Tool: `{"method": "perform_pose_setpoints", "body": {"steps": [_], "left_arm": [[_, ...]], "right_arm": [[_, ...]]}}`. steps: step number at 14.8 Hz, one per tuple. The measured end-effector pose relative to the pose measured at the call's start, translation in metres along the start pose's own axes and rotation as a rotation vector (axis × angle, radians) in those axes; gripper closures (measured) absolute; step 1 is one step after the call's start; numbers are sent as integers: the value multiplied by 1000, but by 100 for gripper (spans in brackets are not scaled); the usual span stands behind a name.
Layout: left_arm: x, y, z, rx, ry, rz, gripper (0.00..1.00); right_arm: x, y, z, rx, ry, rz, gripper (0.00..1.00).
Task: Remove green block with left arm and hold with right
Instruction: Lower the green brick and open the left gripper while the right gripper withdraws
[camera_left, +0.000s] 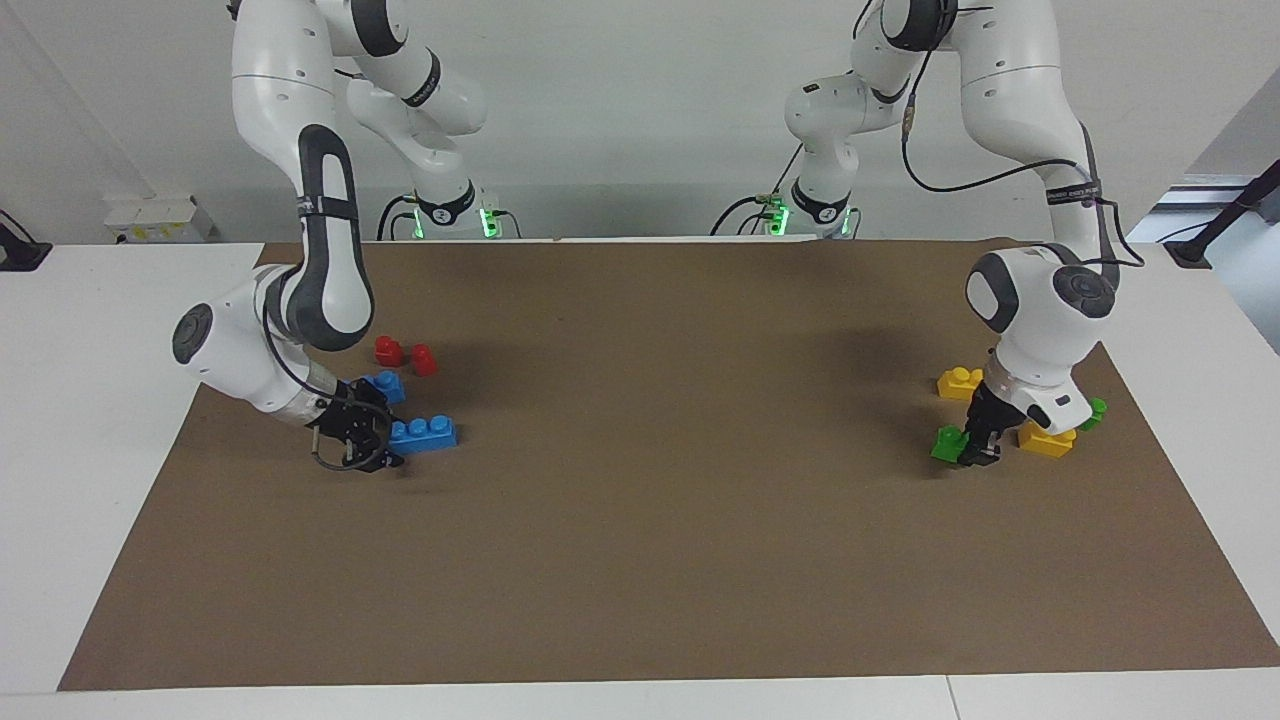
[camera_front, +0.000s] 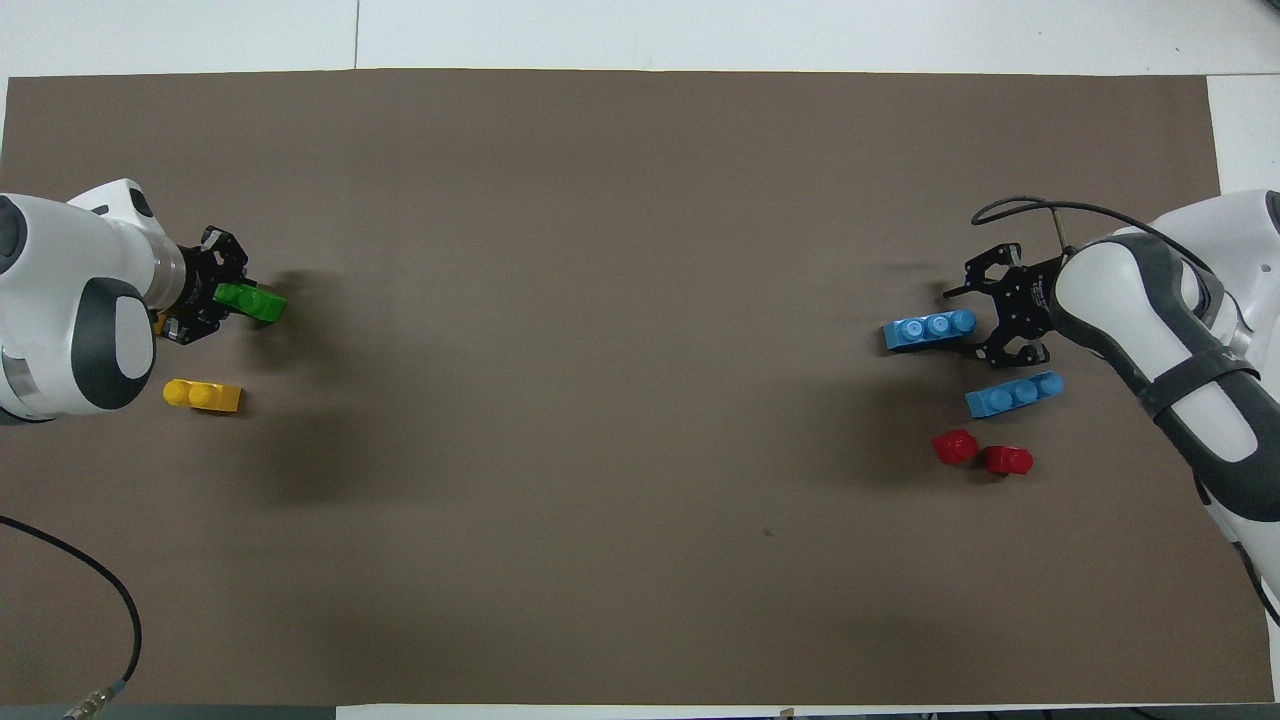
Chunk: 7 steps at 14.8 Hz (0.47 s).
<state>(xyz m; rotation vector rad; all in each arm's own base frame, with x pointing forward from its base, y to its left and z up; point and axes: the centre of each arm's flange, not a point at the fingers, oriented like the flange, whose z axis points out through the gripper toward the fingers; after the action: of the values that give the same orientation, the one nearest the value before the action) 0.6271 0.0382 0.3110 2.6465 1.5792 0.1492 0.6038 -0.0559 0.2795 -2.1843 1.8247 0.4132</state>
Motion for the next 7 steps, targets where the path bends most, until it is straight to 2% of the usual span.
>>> {"method": "perform_pose_setpoints", "body": {"steps": [1, 2, 5, 7], "left_arm": [[0, 1, 0, -1, 0, 20, 66], [0, 1, 0, -1, 0, 33, 66], [-1, 1, 0, -2, 0, 51, 66], [-1, 1, 3, 3, -4, 61, 48]], "right_arm": [[-1, -1, -2, 1, -1, -2, 9], [-3, -3, -7, 0, -6, -7, 1], [-14, -9, -36, 5, -23, -29, 0], [-22, -9, -62, 24, -24, -41, 3]]}}
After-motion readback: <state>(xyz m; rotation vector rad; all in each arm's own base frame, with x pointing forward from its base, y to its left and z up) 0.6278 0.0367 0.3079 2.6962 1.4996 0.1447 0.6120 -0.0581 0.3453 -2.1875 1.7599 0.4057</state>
